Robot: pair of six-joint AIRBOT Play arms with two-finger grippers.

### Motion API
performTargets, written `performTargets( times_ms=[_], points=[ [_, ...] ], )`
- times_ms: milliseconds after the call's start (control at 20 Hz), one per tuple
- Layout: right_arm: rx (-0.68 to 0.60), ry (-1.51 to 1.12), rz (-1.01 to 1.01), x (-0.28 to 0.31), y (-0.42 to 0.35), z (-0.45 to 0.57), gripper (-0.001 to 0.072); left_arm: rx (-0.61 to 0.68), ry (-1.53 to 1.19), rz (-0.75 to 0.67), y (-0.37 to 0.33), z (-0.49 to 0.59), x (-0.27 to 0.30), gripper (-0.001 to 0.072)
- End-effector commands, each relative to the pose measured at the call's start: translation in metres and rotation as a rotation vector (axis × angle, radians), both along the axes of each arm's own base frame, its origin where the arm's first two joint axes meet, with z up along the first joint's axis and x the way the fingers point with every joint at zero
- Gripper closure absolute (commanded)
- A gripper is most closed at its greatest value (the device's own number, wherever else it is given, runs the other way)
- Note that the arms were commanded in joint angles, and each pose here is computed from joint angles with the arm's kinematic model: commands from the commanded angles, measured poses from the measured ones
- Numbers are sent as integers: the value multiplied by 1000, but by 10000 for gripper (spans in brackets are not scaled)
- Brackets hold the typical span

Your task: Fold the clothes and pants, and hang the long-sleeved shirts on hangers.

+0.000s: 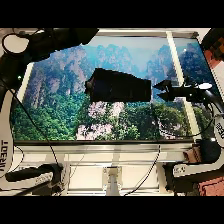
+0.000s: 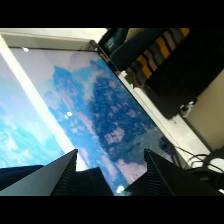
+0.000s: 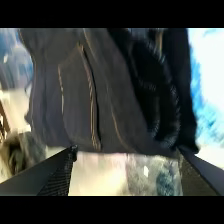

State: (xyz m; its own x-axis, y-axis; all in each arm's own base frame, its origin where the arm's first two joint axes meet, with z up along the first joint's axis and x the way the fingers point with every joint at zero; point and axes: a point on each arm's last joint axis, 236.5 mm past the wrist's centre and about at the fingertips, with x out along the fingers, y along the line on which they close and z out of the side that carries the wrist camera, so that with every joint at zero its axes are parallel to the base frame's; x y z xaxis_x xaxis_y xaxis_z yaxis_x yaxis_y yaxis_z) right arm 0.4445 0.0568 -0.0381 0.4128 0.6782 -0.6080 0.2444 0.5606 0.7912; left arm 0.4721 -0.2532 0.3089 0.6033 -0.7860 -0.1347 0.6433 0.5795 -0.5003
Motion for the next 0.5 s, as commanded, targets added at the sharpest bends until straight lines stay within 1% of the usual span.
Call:
performTargets(
  times_ms=[0, 300, 450],
  points=[
    [9, 53, 38, -6, 13, -20, 23, -14, 8, -28, -4, 3, -7, 222],
    [10, 91, 33, 24, 9, -27, 15, -19, 17, -48, -7, 3, -11, 222],
    [-4, 132, 119, 24, 20, -35, 15, -18, 18, -50, -7, 3, -12, 222]
  ],
)
